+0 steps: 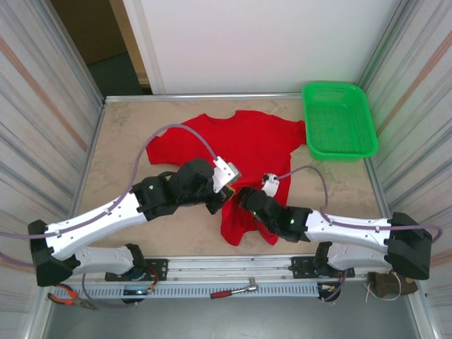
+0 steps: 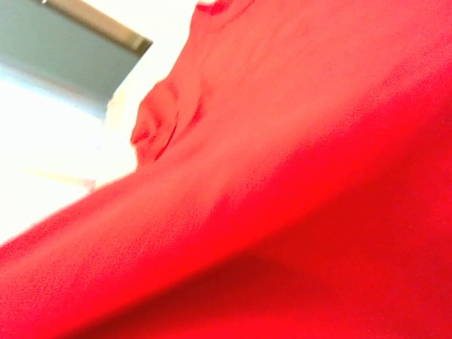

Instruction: Fold the inside-out t-shirt

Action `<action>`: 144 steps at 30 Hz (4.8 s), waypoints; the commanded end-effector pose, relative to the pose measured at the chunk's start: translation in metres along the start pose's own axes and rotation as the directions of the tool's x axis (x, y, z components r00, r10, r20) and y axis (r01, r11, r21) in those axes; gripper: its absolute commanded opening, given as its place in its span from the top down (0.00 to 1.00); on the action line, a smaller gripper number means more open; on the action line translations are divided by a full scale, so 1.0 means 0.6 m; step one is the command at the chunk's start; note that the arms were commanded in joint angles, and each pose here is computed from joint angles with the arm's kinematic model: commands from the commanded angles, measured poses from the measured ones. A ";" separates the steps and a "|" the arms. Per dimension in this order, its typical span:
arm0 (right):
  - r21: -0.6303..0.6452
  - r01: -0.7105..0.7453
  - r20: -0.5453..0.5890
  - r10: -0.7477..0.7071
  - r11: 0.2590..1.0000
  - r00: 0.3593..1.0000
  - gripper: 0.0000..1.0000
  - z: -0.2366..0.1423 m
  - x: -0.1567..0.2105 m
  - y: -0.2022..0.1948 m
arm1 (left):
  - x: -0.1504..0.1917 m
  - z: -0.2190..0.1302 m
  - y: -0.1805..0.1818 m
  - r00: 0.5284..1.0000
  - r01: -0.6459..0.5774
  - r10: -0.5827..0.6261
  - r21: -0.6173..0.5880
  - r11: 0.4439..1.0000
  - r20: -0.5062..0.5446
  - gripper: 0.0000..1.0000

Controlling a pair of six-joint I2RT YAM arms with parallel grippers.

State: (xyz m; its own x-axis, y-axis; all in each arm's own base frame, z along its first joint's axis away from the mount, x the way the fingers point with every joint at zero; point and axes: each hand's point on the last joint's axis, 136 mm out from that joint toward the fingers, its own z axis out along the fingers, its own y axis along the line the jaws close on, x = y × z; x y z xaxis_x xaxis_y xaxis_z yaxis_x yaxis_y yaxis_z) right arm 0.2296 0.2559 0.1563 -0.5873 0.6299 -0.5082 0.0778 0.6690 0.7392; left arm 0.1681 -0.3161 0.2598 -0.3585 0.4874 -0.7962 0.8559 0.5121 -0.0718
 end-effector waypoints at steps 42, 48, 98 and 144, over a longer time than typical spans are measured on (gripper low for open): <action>-0.015 -0.160 -0.085 0.158 0.987 0.984 1.00 0.171 -0.010 -0.033 | -0.187 -0.010 -0.138 0.976 0.068 -0.138 0.363 0.929 0.168 1.00; 0.017 -0.268 -0.066 0.269 0.963 0.961 1.00 0.243 -0.001 -0.065 | -0.267 -0.042 -0.171 0.954 0.014 -0.149 0.457 0.889 0.260 1.00; 0.195 -0.291 -0.092 0.313 0.937 0.945 0.13 0.371 0.003 -0.099 | -0.283 -0.040 -0.348 0.957 -0.050 -0.179 0.737 0.675 0.229 1.00; 0.103 -0.115 -0.440 0.149 0.988 0.886 1.00 0.285 0.004 0.009 | -0.218 -0.081 0.193 0.648 0.507 -0.511 0.181 0.843 0.564 1.00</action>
State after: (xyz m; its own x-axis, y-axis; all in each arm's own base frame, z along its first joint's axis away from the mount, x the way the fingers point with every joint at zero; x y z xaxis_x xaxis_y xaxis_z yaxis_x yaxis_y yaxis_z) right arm 0.3726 0.2993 0.0268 -0.7619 0.6397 -0.1014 0.4462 0.6320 0.6336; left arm 0.2749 -0.3244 0.3798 -0.4822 -0.2471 -0.8405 0.6793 0.5004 -0.5368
